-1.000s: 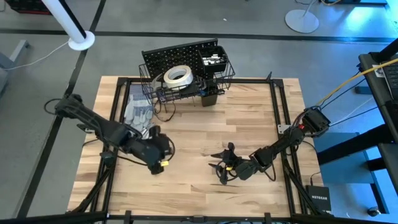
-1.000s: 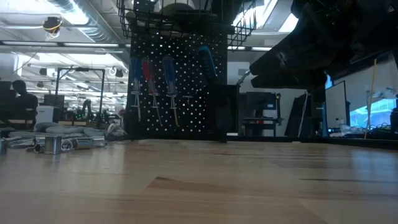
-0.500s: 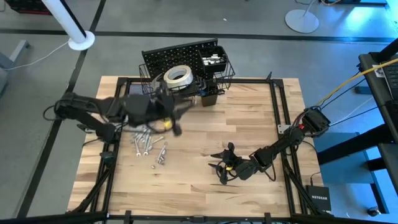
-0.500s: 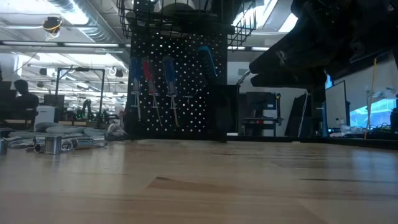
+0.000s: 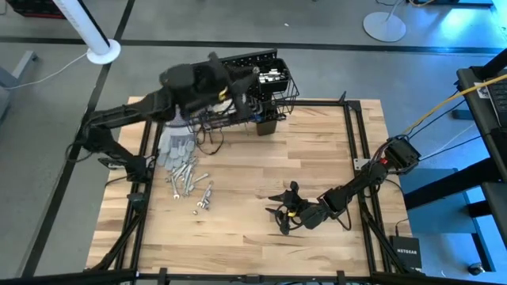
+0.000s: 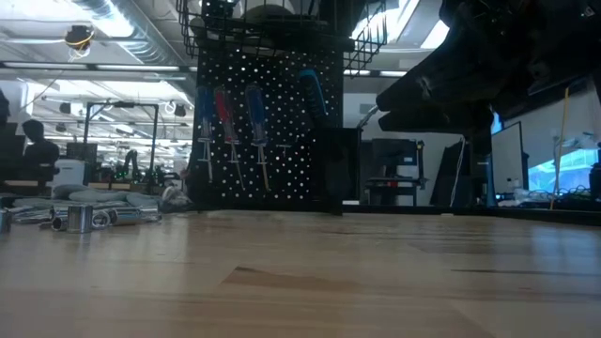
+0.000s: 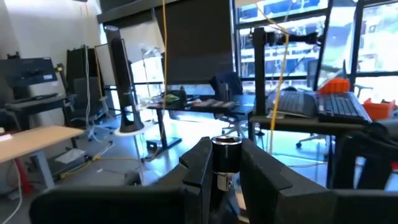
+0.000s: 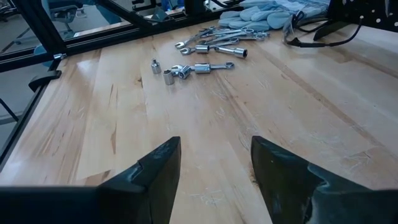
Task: Hang tools onto peg board
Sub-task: Put the socket into the top black bin on the pegboard
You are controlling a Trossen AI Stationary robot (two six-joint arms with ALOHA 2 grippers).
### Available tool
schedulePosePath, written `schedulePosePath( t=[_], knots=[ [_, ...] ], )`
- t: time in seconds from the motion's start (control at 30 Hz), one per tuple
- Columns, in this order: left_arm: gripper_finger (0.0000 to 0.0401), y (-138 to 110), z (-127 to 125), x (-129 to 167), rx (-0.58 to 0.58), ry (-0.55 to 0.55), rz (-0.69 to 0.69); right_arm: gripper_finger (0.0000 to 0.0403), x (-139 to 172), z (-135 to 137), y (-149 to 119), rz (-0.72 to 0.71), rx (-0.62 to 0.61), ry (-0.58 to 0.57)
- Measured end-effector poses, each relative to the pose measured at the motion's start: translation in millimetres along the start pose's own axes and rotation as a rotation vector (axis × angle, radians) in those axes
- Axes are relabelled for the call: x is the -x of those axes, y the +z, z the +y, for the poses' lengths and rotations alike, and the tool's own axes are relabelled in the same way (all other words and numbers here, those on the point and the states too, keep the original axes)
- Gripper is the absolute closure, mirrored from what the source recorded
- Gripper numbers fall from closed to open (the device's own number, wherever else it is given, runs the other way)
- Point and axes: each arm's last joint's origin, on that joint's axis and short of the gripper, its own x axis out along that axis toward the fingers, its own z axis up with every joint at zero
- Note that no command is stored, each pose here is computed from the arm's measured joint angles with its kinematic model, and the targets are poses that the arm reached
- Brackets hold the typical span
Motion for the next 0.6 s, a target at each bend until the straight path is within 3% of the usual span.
schedulePosePath(
  t=[0.13, 0.4, 0.6],
  knots=[
    [0.0345, 2, 10, -25, -0.005, 0.013, -0.005, 0.0204, 0, 0, 0, 0.000, 0.000, 0.000],
    [0.0339, -29, 17, -62, -0.039, 0.061, 0.070, 0.0204, 0, 0, 0, 0.001, 0.001, 0.000],
    [0.0288, -32, 21, -63, -0.043, 0.075, 0.093, 0.0204, 0, 1, -1, 0.015, 0.002, 0.022]
  ],
)
